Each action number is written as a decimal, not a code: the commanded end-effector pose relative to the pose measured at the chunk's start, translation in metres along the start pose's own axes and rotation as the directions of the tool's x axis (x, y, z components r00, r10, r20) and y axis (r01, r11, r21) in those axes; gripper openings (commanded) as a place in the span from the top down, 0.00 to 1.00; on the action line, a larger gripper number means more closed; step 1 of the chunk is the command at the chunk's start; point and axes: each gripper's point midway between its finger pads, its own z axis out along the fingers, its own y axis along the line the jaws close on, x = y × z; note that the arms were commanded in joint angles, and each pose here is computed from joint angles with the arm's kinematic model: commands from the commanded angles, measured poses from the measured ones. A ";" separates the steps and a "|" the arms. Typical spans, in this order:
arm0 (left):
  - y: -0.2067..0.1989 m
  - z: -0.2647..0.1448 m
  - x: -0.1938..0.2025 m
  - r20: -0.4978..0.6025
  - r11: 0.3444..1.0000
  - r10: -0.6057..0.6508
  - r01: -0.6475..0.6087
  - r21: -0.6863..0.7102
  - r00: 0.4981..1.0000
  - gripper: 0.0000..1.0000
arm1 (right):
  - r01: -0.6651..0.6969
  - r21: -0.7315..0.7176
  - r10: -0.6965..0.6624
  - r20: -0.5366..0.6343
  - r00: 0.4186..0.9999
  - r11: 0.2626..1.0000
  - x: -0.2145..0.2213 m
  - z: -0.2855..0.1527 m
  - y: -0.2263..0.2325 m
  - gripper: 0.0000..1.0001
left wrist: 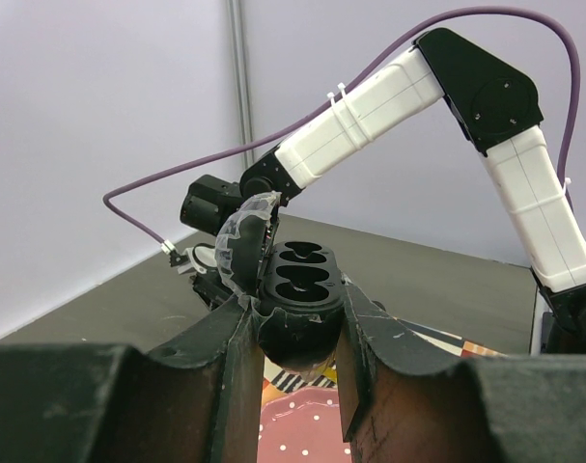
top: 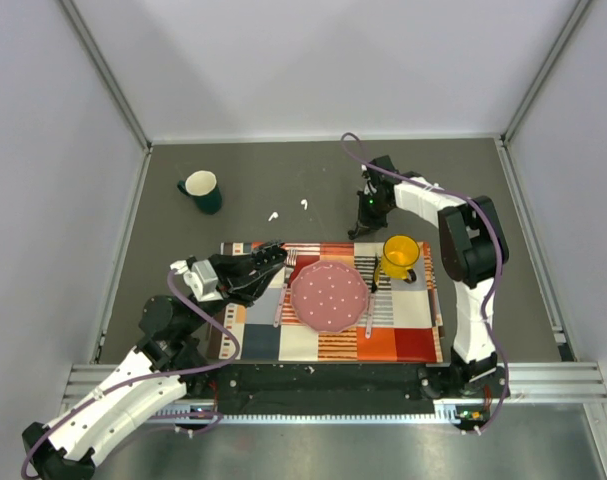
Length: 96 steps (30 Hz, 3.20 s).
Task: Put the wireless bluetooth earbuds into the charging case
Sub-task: Pick up the earbud from the center of the board, then place the earbud in the charging case.
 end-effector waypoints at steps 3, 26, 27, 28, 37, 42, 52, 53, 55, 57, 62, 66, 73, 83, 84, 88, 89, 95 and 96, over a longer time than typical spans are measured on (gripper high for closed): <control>0.002 0.000 -0.012 0.041 1.000 0.020 -0.019 -0.014 0.999 1.00 | 0.037 -0.059 -0.035 0.034 0.999 0.998 -0.012 0.006 0.018 0.92; 0.003 -0.001 -0.013 0.041 1.000 0.024 -0.023 -0.021 0.999 1.00 | 0.056 -0.122 -0.044 0.099 0.994 0.991 -0.024 -0.007 0.034 0.80; 0.003 -0.001 -0.013 0.042 1.000 0.025 -0.024 -0.021 0.999 1.00 | 0.053 -0.127 -0.040 0.097 0.994 0.990 -0.024 -0.006 0.034 0.80; 0.003 -0.001 -0.013 0.041 1.000 0.023 -0.023 -0.019 0.999 1.00 | 0.050 -0.131 -0.037 0.101 0.994 0.990 -0.025 -0.007 0.034 0.80; 0.002 -0.001 -0.014 0.042 1.000 0.021 -0.020 -0.016 0.999 1.00 | 0.048 -0.124 -0.037 0.089 0.995 0.991 -0.021 0.003 0.031 0.80; 0.002 -0.001 -0.013 0.036 1.000 0.017 -0.016 -0.018 0.999 1.00 | 0.054 -0.105 -0.045 0.088 0.995 0.993 -0.019 0.005 0.026 0.79; 0.002 -0.001 -0.012 0.034 1.000 0.010 -0.010 -0.016 0.999 1.00 | 0.064 -0.132 -0.057 0.054 0.997 0.989 -0.011 0.010 0.027 0.75; 0.001 -0.001 -0.011 0.031 1.000 0.007 -0.007 -0.014 0.999 1.00 | 0.068 -0.141 -0.062 0.049 0.997 0.988 -0.009 0.011 0.029 0.75; 0.001 -0.001 -0.011 0.033 1.000 0.007 -0.007 -0.013 0.999 1.00 | 0.067 -0.144 -0.061 0.043 0.997 0.987 -0.008 0.013 0.030 0.75; 0.002 -0.001 -0.011 0.033 1.000 0.008 -0.008 -0.016 0.999 1.00 | 0.071 -0.145 -0.066 0.039 0.997 0.987 -0.006 0.014 0.032 0.75; 0.002 -0.002 -0.010 0.030 1.000 0.009 -0.008 -0.018 1.000 1.00 | 0.071 -0.146 -0.066 0.038 0.997 0.987 -0.005 0.015 0.033 0.78; 0.003 -0.002 -0.010 0.029 1.000 0.008 -0.008 -0.021 1.000 1.00 | 0.078 -0.146 -0.073 0.037 0.997 0.986 -0.005 0.015 0.033 0.86; 0.003 -0.002 -0.009 0.026 1.000 0.007 -0.006 -0.025 1.000 1.00 | 0.092 -0.159 -0.085 0.052 0.995 0.983 -0.005 0.008 0.037 0.94; 0.003 -0.002 -0.011 0.026 1.000 0.009 -0.008 -0.025 1.000 1.00 | 0.387 -0.322 -0.292 0.304 0.907 0.864 -0.030 -0.091 0.094 1.00; 0.003 -0.002 -0.011 0.026 1.000 0.011 -0.010 -0.023 1.000 1.00 | 0.424 -0.338 -0.316 0.330 0.889 0.840 -0.030 -0.102 0.100 1.00; 0.002 -0.002 -0.011 0.024 1.000 0.019 -0.019 -0.016 1.000 1.00 | 0.615 -0.443 -0.421 0.463 0.780 0.652 -0.014 -0.167 0.135 1.00; 0.001 -0.001 -0.011 0.025 1.000 0.021 -0.021 -0.011 0.999 1.00 | 0.669 -0.439 -0.443 0.514 0.735 0.599 -0.011 -0.188 0.142 1.00; -0.002 0.000 -0.011 0.022 1.000 0.015 -0.015 0.007 1.000 1.00 | 0.828 -0.484 -0.496 0.665 0.558 0.283 0.032 -0.262 0.170 1.00; -0.002 0.000 -0.011 0.019 1.000 0.008 -0.008 0.010 1.000 1.00 | 0.853 -0.462 -0.492 0.699 0.520 0.245 0.039 -0.279 0.172 1.00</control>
